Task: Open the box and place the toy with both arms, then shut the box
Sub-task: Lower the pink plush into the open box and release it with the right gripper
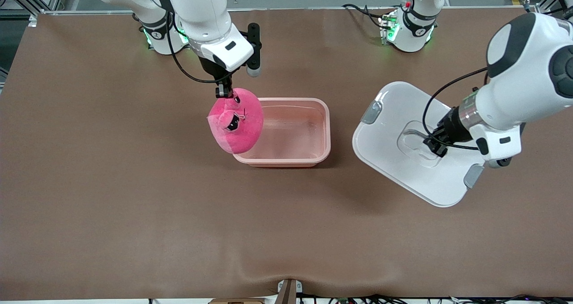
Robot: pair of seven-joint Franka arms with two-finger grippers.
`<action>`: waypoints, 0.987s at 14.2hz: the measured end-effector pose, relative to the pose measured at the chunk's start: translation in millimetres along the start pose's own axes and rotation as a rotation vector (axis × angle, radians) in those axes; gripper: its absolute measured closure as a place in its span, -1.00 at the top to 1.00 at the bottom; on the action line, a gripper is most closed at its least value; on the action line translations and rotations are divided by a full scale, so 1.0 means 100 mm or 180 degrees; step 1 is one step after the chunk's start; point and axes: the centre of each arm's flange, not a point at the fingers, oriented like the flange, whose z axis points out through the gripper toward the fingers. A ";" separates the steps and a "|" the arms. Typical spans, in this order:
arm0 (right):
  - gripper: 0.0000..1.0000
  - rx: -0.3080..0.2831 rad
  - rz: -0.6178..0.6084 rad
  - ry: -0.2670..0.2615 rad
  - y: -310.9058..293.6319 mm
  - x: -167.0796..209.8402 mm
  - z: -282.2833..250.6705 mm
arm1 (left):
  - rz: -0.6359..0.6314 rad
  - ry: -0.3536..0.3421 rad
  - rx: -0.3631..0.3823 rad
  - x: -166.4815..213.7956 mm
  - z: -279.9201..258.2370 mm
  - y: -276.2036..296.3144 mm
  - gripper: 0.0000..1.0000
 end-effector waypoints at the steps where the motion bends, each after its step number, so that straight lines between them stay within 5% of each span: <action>1: -0.94 -0.0012 -0.0079 0.0008 0.01 0.02 0.02 | 0.0092 -0.0005 0.0000 0.12 0.00 -0.04 -0.86; 5: -0.94 0.0006 -0.0344 -0.0006 0.03 0.06 0.12 | 0.0369 -0.0015 0.0060 0.56 0.12 -0.18 -0.86; 14: -0.94 0.0087 -0.0599 -0.0046 -0.21 0.38 0.27 | 0.0413 -0.0069 0.0139 0.84 0.32 -0.25 -0.86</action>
